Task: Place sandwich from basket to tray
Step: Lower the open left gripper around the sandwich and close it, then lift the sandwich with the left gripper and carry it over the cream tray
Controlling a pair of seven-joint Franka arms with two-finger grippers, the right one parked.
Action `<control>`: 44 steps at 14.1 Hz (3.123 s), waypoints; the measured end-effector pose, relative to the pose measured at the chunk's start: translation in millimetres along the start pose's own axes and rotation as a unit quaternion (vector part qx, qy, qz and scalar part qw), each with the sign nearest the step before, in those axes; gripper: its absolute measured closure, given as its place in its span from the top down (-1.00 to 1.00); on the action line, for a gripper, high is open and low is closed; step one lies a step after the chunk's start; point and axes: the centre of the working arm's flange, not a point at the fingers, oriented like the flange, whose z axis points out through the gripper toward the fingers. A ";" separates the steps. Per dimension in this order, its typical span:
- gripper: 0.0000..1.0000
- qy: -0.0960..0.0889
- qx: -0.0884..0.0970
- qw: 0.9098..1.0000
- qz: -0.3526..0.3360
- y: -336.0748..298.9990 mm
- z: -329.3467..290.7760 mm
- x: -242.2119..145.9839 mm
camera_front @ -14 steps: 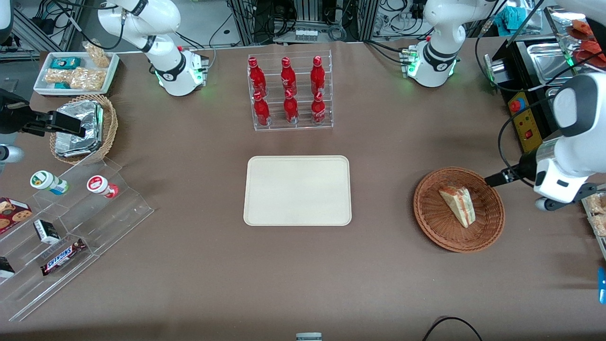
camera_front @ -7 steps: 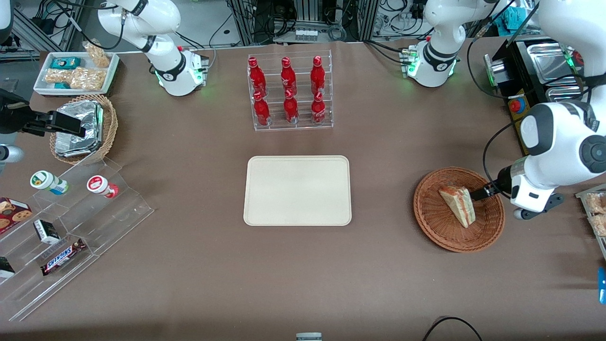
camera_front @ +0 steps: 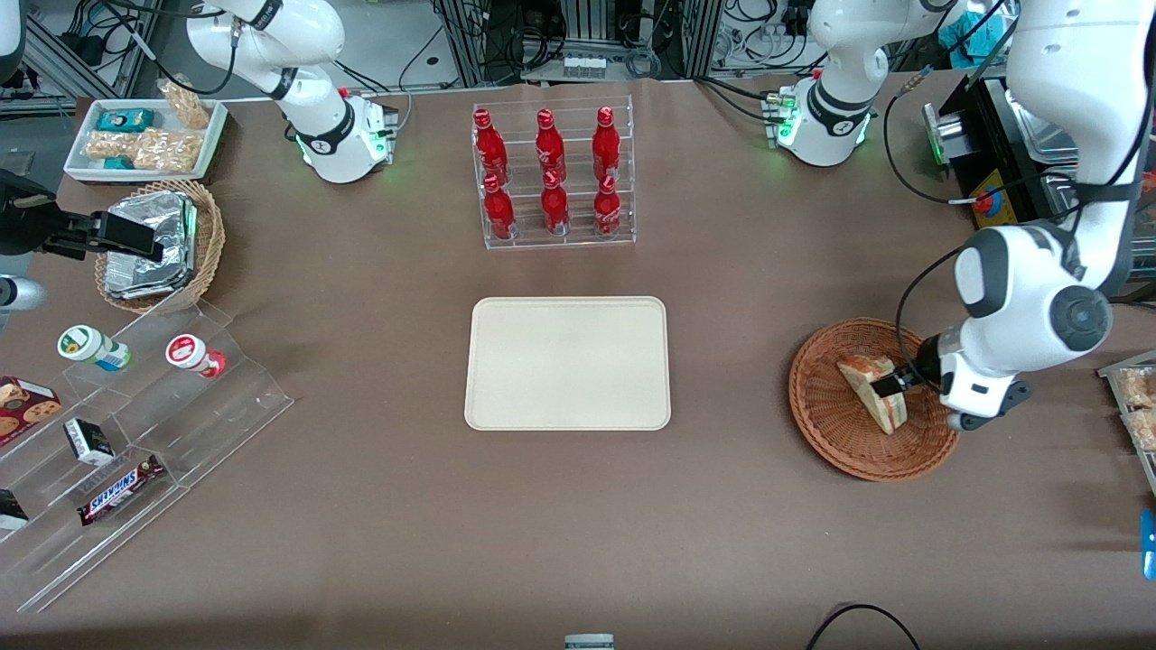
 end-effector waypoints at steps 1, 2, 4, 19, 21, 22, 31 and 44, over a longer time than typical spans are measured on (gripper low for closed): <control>1.00 -0.005 0.001 1.000 -0.007 0.9 5.9 -0.5; 1.00 -0.010 0.003 1.000 -0.013 0.4 11.6 -1.2; 1.00 -0.015 0.006 1.000 -0.017 -1.2 20.6 -3.6; -0.53 0.004 -0.008 0.998 -0.056 14.4 17.6 5.0; -0.61 0.015 -0.013 0.998 -0.053 21.6 5.9 6.4; -0.67 0.021 -0.017 0.998 -0.051 25.1 -1.0 7.3; -0.68 0.019 -0.032 0.995 0.089 140.9 -31.8 -78.3; -0.67 0.071 0.030 0.987 0.143 349.0 12.5 -259.5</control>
